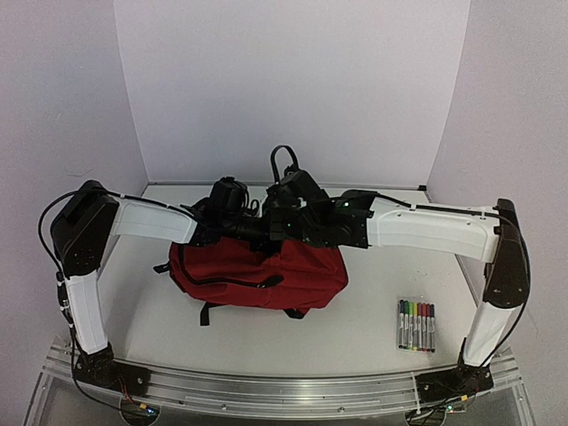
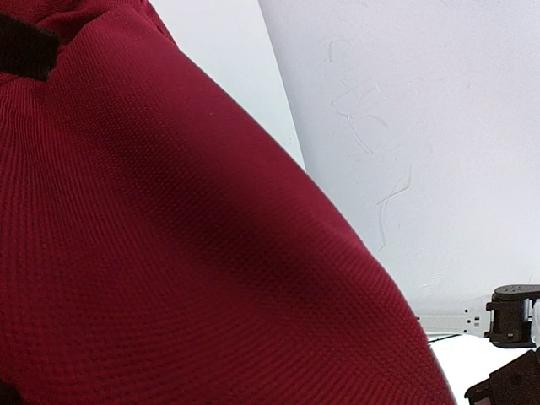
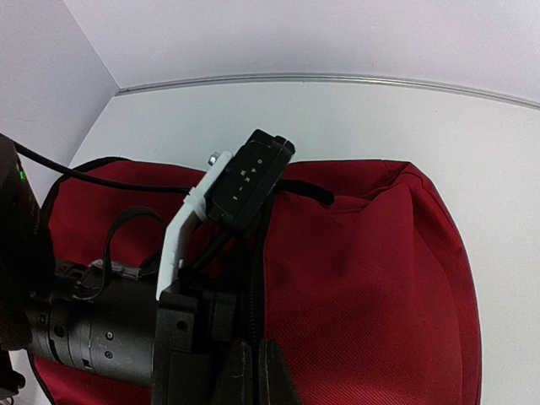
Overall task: Pack the student bag
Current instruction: Place the stationery in the student bag.
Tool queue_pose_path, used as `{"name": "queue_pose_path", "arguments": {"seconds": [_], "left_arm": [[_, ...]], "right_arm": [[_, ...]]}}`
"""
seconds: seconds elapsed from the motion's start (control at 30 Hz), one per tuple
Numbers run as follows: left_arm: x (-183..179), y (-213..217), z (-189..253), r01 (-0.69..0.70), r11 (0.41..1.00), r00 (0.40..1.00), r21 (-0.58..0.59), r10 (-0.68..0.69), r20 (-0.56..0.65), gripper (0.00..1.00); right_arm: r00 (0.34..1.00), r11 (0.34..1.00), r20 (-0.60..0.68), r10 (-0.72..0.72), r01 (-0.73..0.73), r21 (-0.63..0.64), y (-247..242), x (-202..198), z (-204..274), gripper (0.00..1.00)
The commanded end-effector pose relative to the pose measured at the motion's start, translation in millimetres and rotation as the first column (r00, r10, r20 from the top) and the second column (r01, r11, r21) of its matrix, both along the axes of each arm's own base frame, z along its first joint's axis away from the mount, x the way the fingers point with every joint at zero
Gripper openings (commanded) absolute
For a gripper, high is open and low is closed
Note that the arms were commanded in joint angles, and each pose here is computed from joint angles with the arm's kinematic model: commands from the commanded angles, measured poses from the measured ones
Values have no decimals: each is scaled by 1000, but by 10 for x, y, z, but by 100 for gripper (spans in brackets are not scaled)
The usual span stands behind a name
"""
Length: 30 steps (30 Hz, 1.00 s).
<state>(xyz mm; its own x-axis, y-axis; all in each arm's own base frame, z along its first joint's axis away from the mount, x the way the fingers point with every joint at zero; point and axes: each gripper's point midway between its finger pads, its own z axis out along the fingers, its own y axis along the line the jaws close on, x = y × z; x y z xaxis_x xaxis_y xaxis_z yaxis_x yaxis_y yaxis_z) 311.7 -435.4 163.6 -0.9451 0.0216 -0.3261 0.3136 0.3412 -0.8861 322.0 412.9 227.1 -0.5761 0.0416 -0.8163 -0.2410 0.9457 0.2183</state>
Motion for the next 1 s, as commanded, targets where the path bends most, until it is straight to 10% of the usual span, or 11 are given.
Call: {"name": "queue_pose_path", "arguments": {"seconds": [0.0, 0.4, 0.7, 0.97], "left_arm": [[-39, -203, 271, 35, 995, 997, -90, -28, 71, 21], [-89, 729, 336, -207, 966, 971, 154, 184, 152, 70], [-246, 1301, 477, -316, 916, 944, 246, 278, 177, 88], [-222, 1480, 546, -361, 904, 929, 230, 326, 176, 91]], "right_arm": [[999, 995, 38, 4, -7, 98, 40, 13, 297, 0], [999, 994, 50, 6, -11, 106, -12, 3, 393, 6], [992, 992, 126, 26, -41, 121, -289, -113, 890, 70], [984, 981, -26, -177, 179, 75, -1411, 137, 419, 88]]}}
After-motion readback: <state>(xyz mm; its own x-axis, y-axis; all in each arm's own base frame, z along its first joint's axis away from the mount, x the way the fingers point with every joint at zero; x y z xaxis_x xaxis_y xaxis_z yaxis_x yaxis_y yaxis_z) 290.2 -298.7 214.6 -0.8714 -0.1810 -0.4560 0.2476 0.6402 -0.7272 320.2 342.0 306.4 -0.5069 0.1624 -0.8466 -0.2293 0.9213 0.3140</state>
